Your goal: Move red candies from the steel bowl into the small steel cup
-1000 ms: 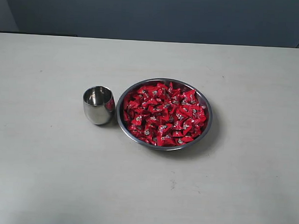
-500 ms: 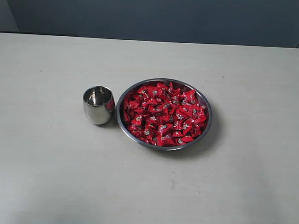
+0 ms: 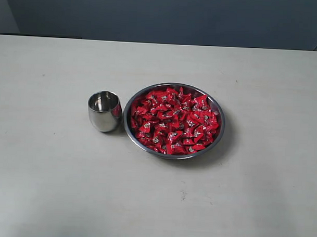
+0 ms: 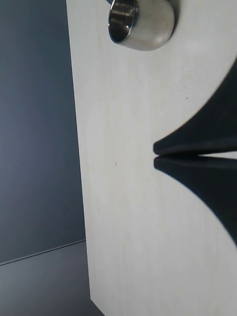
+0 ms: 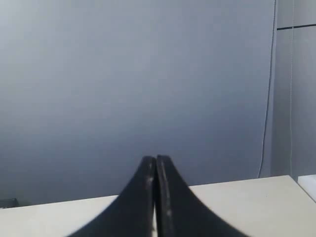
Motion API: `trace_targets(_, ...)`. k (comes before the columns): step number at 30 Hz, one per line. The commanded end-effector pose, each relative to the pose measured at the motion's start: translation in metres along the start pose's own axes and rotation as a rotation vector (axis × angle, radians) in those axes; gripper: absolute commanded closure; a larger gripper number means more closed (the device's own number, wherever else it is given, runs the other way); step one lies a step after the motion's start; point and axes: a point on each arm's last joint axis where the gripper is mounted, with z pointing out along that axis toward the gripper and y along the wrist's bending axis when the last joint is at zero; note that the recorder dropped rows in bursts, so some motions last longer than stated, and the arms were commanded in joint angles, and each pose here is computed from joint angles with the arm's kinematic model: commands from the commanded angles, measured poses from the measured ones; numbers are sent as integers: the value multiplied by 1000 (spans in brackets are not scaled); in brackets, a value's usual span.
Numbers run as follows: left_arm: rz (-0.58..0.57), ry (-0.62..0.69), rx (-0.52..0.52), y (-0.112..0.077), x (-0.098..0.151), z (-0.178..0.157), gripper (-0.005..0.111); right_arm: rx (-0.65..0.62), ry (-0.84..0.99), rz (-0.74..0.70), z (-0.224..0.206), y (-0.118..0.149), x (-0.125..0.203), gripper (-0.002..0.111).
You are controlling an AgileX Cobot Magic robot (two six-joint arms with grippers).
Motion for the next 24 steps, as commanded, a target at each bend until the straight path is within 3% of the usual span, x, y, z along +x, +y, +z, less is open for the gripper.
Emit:
trace_targets(1,0,-15,-3,0,-3,-1,106,-4,-23,2,0,1,-4,109)
trace_targets(8,0,-15,-3,0,-3,-1,106,-38,310,108,25,5,28,109)
trace_targets(17,0,-15,-3,0,-3,-1,106,-401,792,53,95,44,100,109)
trace_targets(20,0,-15,-3,0,-3,-1,106,-496,916,0,116,59,125,100)
trace_targets(24,0,-15,-3,0,-3,-1,106,-582,1059,-23,145,82,148,74)
